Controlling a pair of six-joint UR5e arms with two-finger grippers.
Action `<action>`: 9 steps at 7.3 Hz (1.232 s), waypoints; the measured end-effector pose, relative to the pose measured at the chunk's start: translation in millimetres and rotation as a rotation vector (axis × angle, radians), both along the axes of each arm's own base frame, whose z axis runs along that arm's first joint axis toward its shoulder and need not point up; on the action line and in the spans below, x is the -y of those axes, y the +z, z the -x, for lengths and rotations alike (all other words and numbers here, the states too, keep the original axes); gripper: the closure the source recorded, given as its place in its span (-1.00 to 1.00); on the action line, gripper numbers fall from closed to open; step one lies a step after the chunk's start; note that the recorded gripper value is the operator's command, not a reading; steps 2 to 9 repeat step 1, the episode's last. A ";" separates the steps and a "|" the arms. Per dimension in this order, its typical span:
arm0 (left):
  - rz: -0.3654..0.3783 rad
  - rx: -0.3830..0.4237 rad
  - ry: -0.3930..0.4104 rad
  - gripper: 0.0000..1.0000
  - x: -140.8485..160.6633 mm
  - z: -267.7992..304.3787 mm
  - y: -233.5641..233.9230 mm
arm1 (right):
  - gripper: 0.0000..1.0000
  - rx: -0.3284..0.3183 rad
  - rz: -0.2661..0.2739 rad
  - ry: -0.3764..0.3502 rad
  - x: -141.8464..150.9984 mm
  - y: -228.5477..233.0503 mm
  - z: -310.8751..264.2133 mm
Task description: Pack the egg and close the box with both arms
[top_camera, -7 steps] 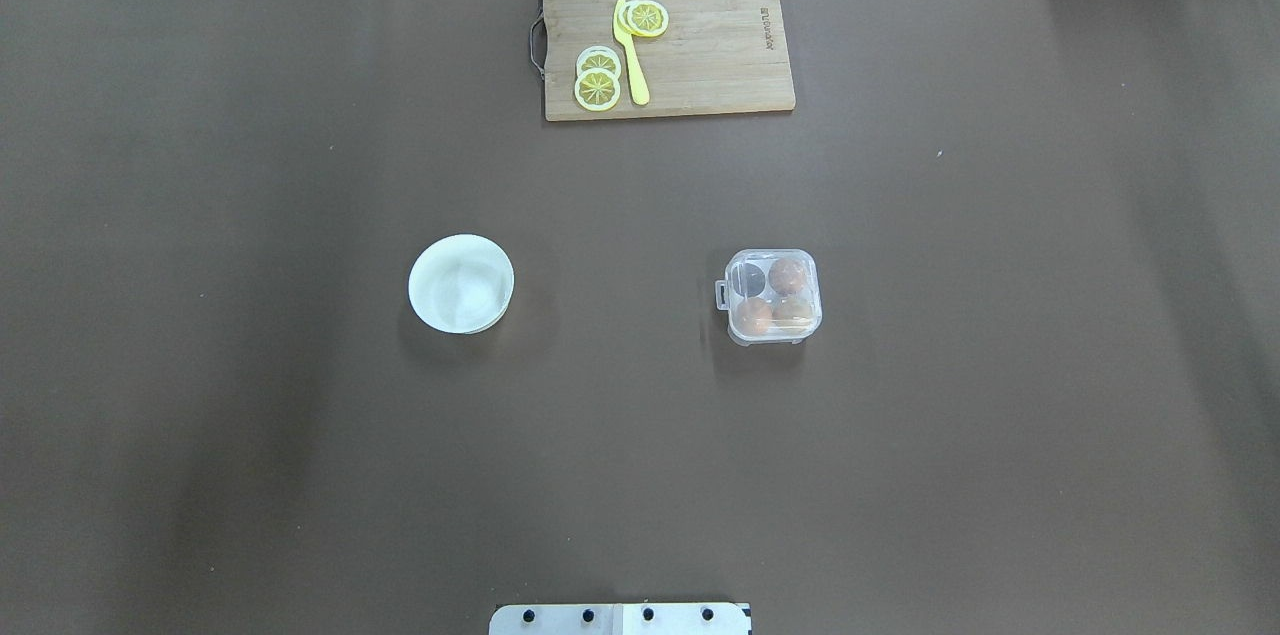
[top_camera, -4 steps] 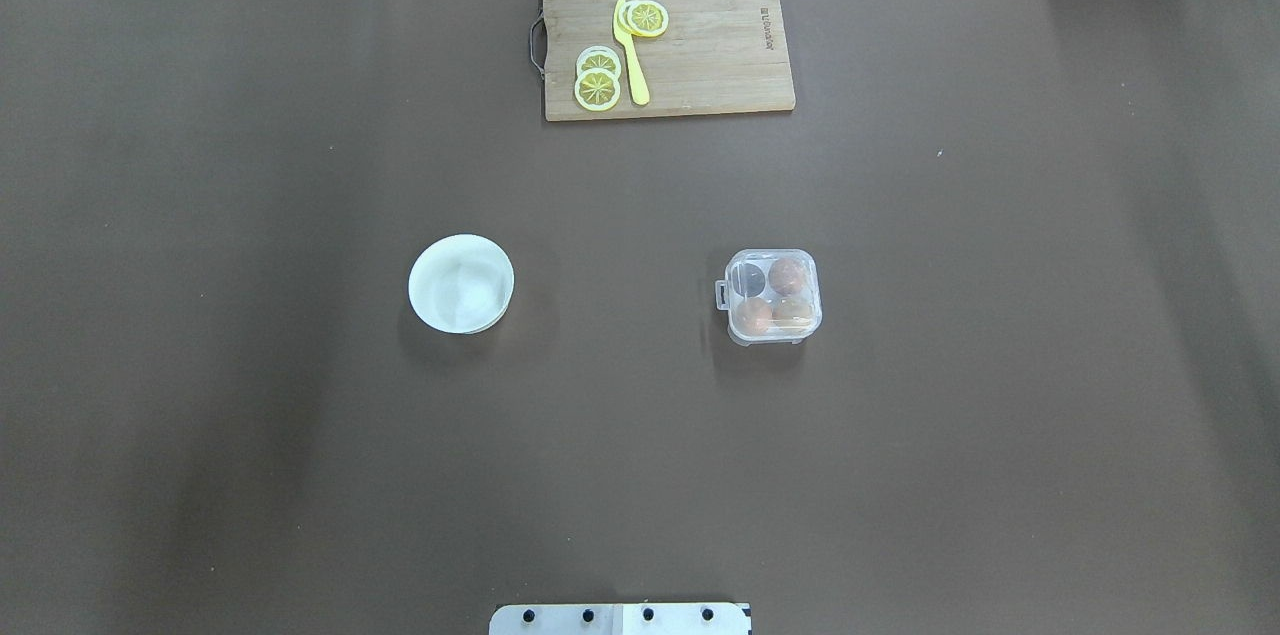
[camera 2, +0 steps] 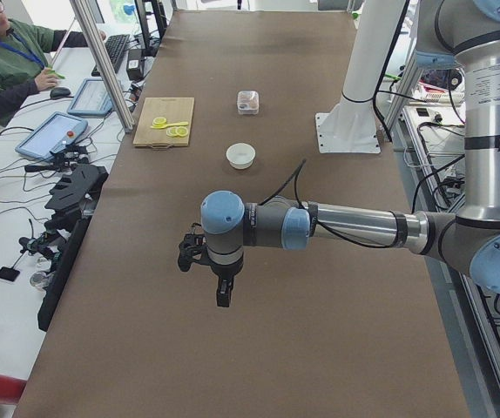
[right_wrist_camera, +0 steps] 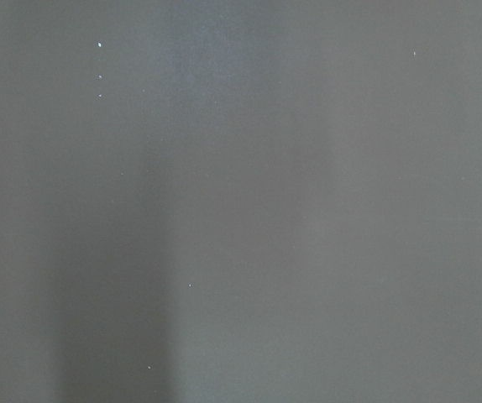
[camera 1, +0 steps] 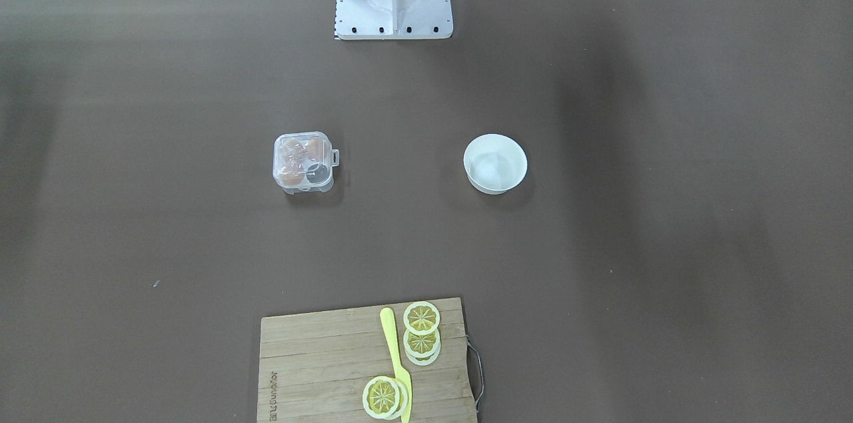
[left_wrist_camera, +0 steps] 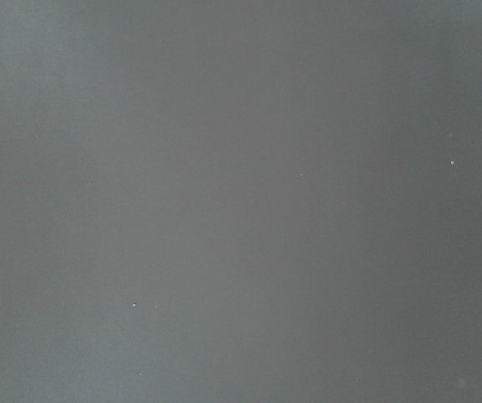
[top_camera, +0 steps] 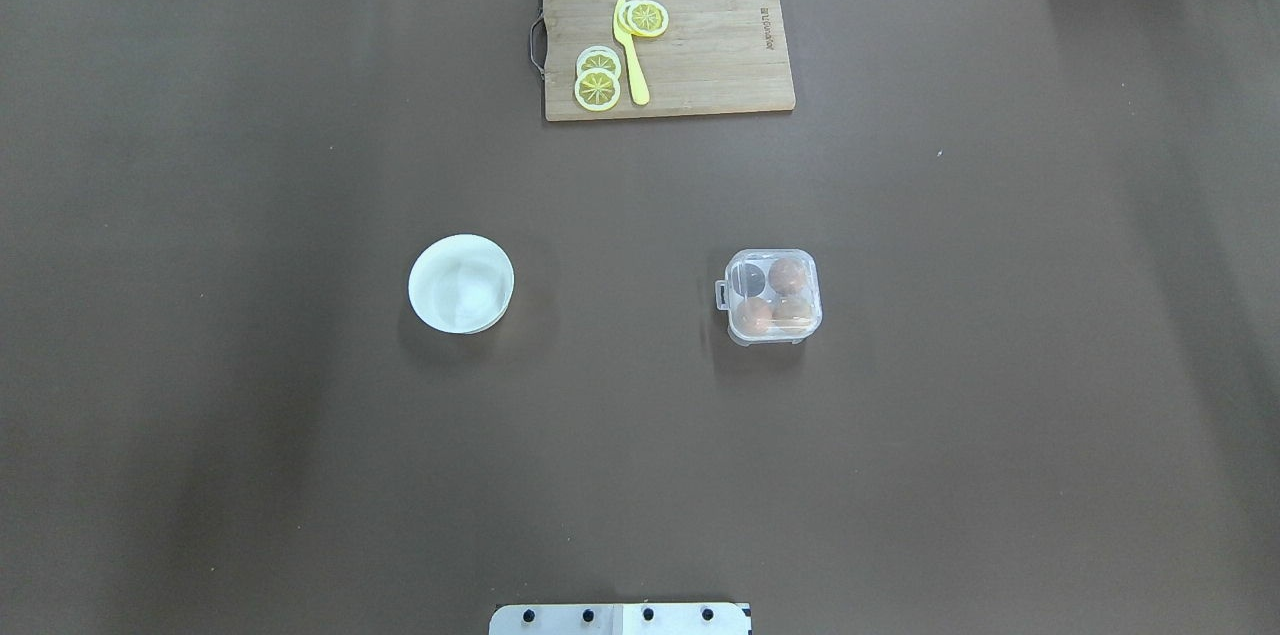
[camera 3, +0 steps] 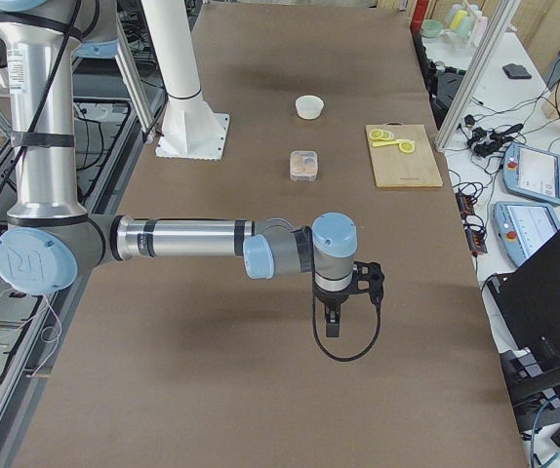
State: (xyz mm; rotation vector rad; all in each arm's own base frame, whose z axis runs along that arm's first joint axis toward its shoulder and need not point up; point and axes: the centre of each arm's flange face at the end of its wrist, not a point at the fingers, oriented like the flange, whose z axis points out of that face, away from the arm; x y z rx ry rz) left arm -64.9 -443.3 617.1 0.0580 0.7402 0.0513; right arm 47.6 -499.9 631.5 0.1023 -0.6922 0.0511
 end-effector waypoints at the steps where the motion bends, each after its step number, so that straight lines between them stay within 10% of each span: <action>1: 0.001 0.000 0.000 -0.97 -0.3 0.0 0.3 | -1.00 0.000 -0.001 0.000 0.3 -0.3 0.0; 9: 0.001 0.000 0.000 -0.97 -0.3 0.0 0.3 | -1.00 0.000 -0.001 0.000 0.3 -0.3 0.0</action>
